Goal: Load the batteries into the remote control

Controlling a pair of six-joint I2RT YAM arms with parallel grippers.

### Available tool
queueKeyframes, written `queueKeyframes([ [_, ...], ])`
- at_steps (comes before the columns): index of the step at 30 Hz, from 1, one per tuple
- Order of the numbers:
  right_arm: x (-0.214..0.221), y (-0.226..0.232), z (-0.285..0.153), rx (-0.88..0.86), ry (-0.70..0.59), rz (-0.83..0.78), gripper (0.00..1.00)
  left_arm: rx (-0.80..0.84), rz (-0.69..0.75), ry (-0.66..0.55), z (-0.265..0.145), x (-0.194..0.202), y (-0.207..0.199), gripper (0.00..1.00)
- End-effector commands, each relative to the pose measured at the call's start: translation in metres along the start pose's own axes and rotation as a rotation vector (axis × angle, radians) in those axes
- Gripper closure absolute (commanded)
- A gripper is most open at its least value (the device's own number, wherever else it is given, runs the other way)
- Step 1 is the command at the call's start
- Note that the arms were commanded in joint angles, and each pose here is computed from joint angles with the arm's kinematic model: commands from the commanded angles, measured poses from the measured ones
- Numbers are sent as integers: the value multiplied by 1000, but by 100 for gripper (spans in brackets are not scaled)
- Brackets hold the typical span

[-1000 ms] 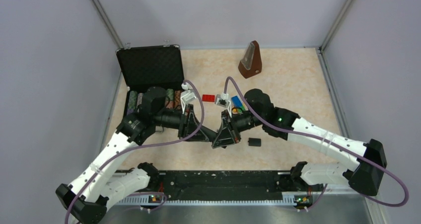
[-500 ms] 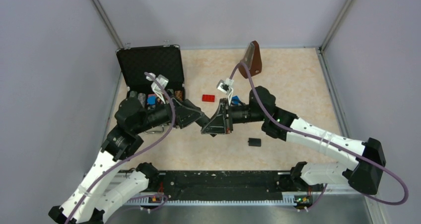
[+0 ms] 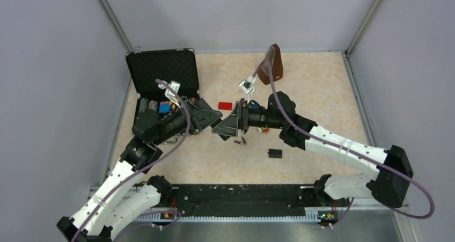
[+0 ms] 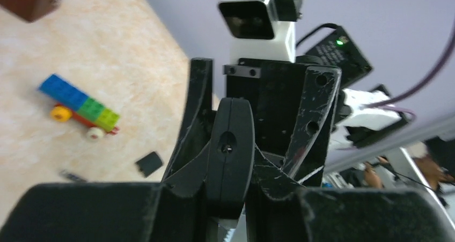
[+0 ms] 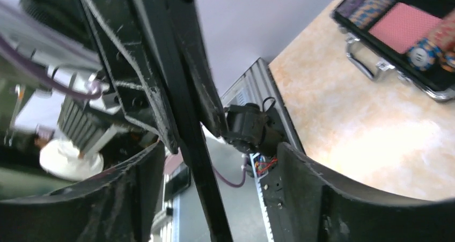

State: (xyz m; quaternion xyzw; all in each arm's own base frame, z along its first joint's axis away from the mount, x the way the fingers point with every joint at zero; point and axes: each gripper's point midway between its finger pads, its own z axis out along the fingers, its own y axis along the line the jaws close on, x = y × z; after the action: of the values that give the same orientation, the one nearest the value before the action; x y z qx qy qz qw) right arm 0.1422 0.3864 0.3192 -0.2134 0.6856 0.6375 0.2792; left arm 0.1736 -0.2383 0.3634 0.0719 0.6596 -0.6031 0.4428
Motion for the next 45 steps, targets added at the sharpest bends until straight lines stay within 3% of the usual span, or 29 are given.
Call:
queueKeyframes([
  [1,-17,-36,-23,166,-123,58,20,-248,101,-96,-13,-18,39,100],
  [6,-3,-94,-56,426,-130,75,25,-601,143,-155,-44,-24,102,100],
  [11,27,-167,-74,765,7,33,61,-791,160,-177,-71,-23,131,100],
  [19,50,-245,-78,1116,232,-129,64,-1015,98,-239,-108,-21,159,100],
  [28,74,-272,-65,1185,390,-197,66,-1017,79,-216,-108,-9,167,100],
  [33,79,-279,-61,1198,408,-187,81,-1025,70,-207,-108,-7,169,100],
  [45,94,-292,-50,1183,447,-170,78,-1025,74,-204,-111,-6,168,100],
])
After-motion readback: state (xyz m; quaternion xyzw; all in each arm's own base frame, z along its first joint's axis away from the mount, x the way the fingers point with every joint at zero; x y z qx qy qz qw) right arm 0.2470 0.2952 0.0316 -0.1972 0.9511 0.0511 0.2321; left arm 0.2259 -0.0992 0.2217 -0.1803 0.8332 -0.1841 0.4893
